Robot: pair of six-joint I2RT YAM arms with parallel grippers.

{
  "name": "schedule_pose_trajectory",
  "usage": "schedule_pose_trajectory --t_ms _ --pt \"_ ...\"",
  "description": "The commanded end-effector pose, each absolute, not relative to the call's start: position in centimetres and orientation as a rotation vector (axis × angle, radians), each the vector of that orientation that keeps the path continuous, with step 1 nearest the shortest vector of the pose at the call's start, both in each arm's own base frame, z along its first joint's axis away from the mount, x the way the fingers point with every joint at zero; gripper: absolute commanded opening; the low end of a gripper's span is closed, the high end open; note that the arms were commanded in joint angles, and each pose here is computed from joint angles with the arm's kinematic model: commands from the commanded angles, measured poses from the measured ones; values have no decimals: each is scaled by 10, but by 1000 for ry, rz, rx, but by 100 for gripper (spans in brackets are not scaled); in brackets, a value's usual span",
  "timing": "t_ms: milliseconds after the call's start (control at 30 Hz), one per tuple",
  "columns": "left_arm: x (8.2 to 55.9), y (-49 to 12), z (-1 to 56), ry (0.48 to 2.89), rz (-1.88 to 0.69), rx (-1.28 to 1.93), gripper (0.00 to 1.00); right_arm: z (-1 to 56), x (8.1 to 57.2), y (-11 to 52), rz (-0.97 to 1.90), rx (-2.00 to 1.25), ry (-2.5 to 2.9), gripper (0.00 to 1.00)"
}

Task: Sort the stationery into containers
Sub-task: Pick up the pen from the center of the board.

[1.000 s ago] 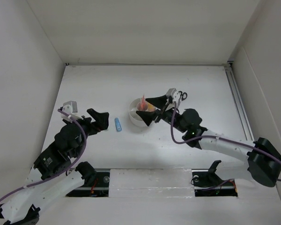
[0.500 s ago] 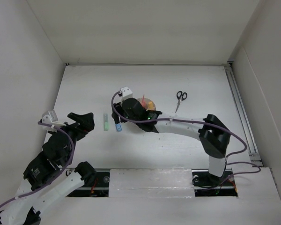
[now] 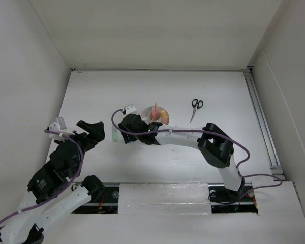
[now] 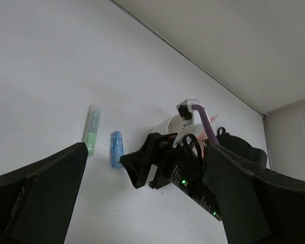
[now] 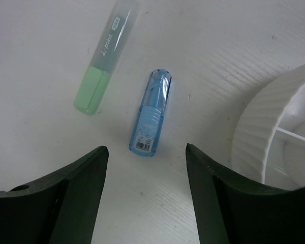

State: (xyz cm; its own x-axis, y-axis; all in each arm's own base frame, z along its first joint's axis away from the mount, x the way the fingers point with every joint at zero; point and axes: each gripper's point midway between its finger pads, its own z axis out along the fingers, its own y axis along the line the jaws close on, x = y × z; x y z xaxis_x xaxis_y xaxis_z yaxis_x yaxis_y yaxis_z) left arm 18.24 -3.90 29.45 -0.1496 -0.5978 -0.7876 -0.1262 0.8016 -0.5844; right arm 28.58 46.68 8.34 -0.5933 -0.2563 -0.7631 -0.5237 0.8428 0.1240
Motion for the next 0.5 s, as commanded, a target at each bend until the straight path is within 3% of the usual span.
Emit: schedule_pose_trajectory --t_ms 0,467 --pt "184 -37 310 1648 -482 -595 100 114 288 481 488 -526 2169 68" --pt "171 -16 312 1586 -503 -678 100 140 290 525 609 -545 2081 67"
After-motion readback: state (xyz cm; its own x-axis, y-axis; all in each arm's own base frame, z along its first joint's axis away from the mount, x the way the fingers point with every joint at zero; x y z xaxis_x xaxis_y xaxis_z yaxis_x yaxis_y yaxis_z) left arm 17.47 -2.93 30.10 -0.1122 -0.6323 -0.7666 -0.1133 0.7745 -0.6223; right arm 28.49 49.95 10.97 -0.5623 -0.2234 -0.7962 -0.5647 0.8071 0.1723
